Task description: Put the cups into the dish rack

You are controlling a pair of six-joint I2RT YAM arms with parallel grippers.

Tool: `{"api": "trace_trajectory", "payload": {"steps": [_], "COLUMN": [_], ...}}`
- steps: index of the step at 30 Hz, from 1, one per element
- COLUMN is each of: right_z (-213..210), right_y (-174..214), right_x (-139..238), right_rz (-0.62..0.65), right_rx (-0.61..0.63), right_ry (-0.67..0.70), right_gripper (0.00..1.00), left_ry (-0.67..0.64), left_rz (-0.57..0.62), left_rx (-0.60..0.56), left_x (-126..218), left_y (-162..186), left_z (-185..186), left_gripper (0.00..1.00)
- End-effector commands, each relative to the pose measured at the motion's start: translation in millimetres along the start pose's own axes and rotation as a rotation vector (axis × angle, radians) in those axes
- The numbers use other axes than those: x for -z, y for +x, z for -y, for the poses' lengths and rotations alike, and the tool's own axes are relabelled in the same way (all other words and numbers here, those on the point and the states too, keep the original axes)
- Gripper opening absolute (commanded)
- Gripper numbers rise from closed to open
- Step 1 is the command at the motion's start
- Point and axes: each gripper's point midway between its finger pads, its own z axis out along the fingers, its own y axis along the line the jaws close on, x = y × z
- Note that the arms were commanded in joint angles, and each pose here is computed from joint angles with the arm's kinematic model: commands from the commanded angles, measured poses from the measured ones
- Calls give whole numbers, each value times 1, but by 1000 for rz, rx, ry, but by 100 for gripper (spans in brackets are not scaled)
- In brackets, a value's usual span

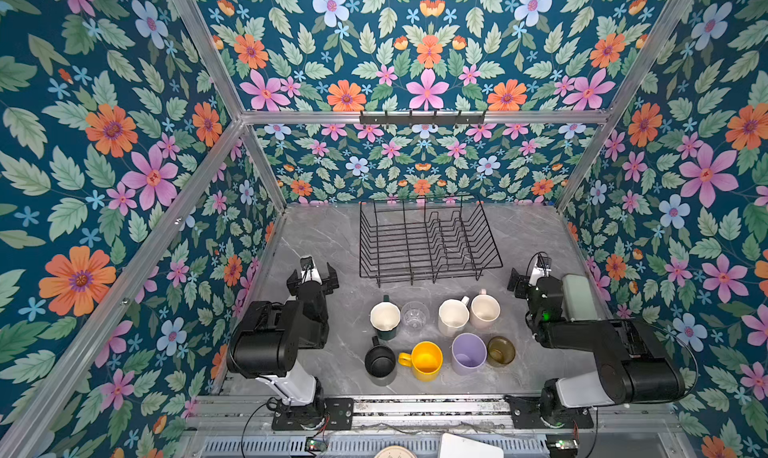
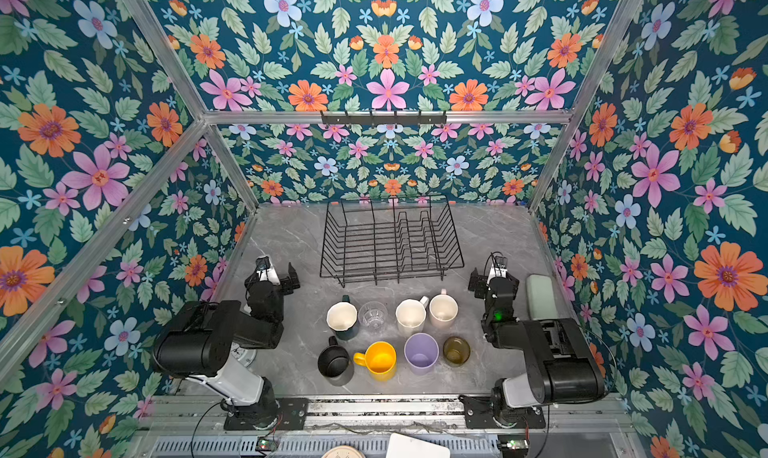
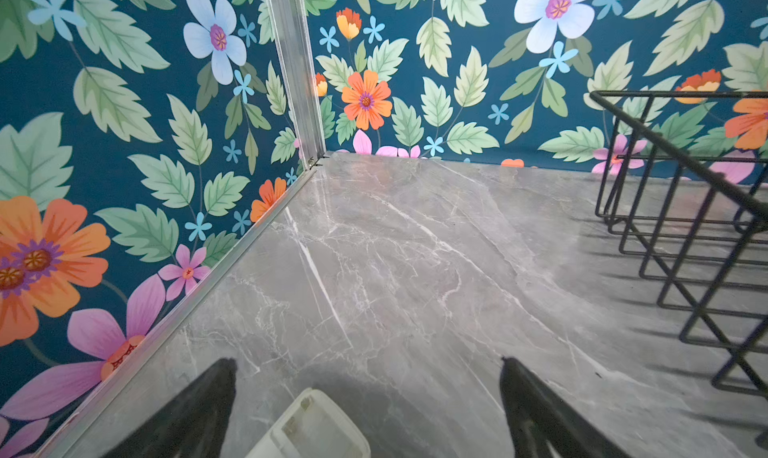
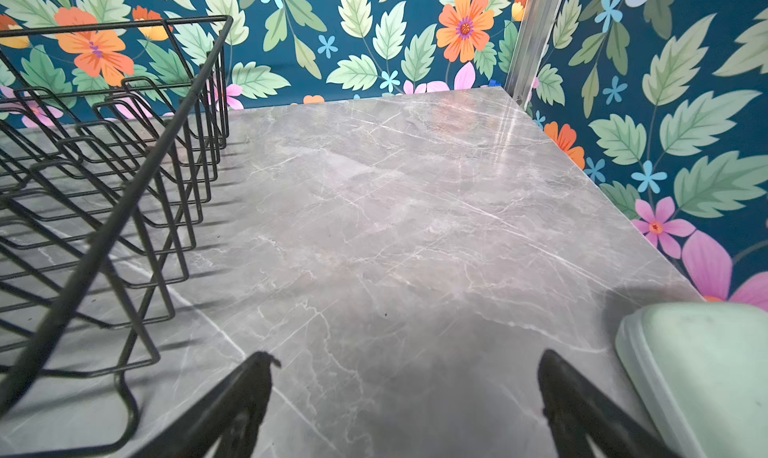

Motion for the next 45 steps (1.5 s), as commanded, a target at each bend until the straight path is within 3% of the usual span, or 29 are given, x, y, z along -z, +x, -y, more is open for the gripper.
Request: {"api": "trace_trajectory", "payload": {"steps": [1, 27, 31, 33, 36, 39, 42, 45], "right_z": [1, 1, 12, 22, 37, 44, 18, 4], "right_y": [-4, -3, -14, -32, -64, -83, -91, -93], "right_x": [-1, -1, 3, 8, 22, 37, 43, 51], "right_rz": [12, 11, 18, 3, -55, -92, -162, -186], "right_rx": [-4, -5, -31, -28, -133, -353, -383, -392], "right_ry": [8, 9, 65, 169, 267, 315, 146, 58], "right_gripper": [99, 99, 99, 99, 99, 99, 99, 99], "left_ry": [18, 19, -26, -69, -60, -106, -50, 123], "left_rz": [11, 14, 25, 12, -27, -66, -130, -260], "left_rx": [13, 14, 26, 66, 188, 338, 329, 295], "left_x": [1, 1, 6, 8, 15, 27, 39, 50], "left_y": [-3, -3, -25, -45, -72, -84, -94, -101], "left_z": [3, 3, -6, -14, -15, -24, -17, 12], "left_gripper": [100, 100, 100, 100, 100, 100, 99, 97]}}
